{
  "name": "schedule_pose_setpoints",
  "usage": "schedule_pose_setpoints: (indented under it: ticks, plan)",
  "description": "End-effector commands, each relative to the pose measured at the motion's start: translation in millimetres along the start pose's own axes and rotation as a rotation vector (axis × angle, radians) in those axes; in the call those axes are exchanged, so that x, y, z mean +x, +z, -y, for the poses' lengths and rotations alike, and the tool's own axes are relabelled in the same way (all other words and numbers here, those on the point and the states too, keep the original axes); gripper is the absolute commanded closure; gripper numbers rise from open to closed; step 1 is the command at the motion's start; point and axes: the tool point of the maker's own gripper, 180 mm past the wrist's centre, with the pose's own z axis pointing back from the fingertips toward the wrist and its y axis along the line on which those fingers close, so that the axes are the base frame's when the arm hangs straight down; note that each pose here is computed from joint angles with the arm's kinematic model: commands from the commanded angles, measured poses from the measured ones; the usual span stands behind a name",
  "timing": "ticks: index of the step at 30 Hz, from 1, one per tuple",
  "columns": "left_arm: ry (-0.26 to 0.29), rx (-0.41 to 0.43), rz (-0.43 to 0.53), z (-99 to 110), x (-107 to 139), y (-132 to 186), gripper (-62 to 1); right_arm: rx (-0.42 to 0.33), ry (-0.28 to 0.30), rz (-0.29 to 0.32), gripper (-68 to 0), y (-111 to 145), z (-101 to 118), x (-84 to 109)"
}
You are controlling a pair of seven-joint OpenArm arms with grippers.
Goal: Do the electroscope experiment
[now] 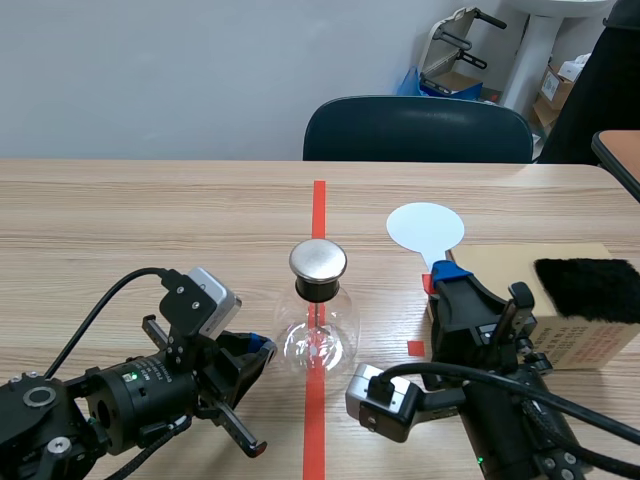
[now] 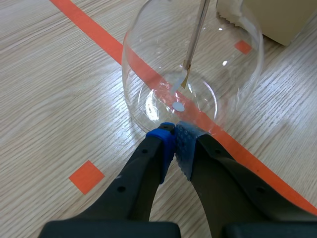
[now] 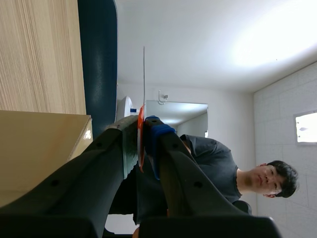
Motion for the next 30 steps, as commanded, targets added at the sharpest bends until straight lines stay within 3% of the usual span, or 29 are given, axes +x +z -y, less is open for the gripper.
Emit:
schedule_pose_setpoints:
  ticks: [1,30]
  plan:
    - [0.005,-0.005,0.040,1.4,12.3,-2.1,-1.7,-0.083,-0.024,-0.005,-1.5,-3.9,18.9,-2.4]
    - [0.009,-0.012,0.064,2.7,16.6,-1.9,-1.7,-0.083,-0.024,-0.005,-1.5,-3.9,18.9,-2.5]
